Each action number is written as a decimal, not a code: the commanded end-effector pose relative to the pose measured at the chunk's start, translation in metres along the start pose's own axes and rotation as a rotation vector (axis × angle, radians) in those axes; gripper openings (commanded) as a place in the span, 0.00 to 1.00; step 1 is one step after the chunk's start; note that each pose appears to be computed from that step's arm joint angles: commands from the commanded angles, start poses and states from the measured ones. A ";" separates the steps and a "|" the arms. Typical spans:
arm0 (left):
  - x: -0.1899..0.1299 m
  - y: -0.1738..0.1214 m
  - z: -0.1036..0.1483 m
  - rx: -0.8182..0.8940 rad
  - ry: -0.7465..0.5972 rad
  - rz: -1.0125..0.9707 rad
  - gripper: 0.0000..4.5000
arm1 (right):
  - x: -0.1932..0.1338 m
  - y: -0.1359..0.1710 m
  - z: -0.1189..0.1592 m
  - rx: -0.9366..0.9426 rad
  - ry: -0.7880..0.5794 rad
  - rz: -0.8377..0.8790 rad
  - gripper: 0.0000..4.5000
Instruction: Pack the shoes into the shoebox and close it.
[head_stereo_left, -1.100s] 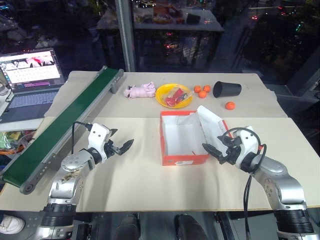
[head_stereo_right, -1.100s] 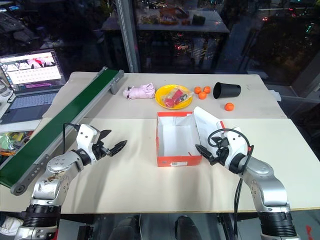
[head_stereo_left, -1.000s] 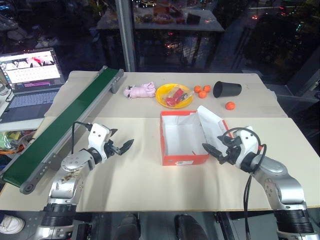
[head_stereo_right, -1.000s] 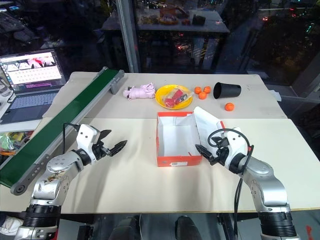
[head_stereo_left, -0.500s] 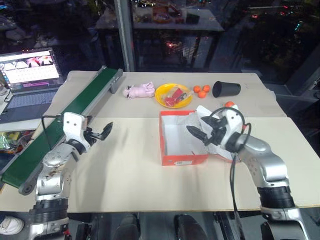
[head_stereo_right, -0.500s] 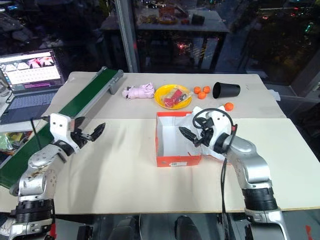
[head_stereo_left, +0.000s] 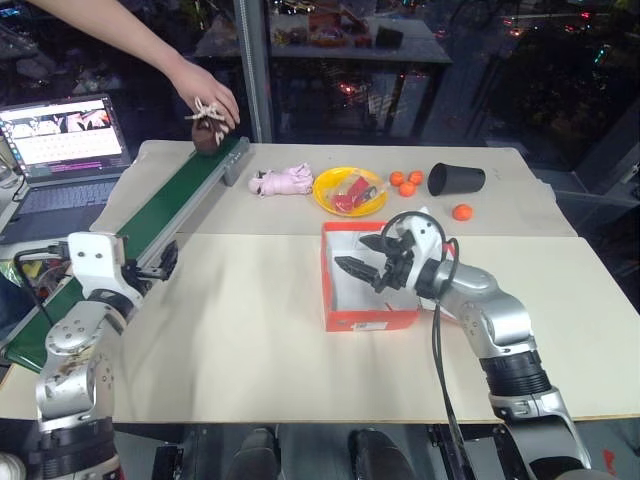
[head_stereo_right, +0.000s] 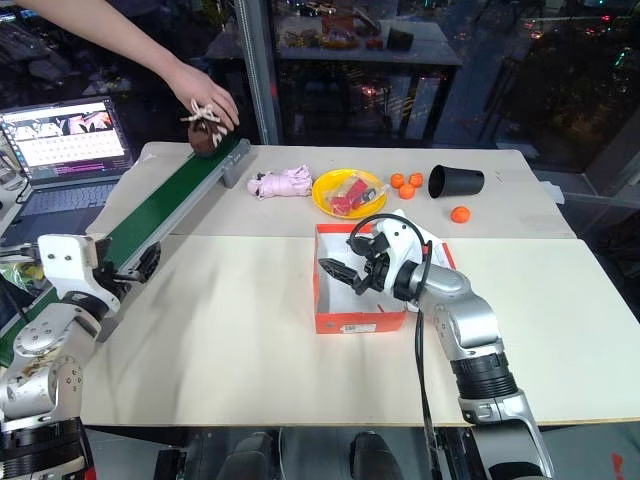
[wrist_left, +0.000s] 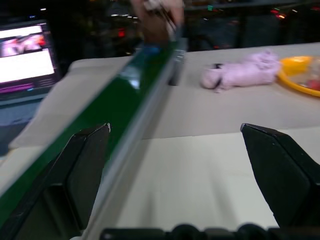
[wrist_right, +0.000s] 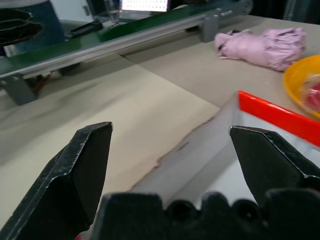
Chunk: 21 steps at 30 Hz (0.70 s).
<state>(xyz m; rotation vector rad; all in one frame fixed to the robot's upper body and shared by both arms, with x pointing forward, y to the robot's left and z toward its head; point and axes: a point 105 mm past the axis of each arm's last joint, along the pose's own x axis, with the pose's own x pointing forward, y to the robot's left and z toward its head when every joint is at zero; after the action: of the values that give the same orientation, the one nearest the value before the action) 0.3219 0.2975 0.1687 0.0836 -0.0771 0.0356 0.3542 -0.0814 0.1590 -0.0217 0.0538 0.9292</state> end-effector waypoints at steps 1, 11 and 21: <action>0.006 0.006 0.014 0.023 -0.030 0.001 1.00 | 0.003 0.008 0.012 -0.028 -0.035 0.022 0.99; 0.030 0.014 0.017 0.034 -0.029 -0.027 1.00 | -0.002 0.012 0.016 -0.006 -0.056 -0.006 0.99; 0.043 0.069 -0.001 0.030 0.018 0.022 1.00 | 0.003 0.027 0.031 -0.024 -0.061 0.062 0.99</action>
<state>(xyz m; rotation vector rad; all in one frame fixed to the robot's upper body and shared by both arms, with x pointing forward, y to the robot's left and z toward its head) 0.3613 0.3586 0.1591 0.0831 -0.0043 0.0518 0.3406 -0.0674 0.1697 -0.0016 0.0525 0.9508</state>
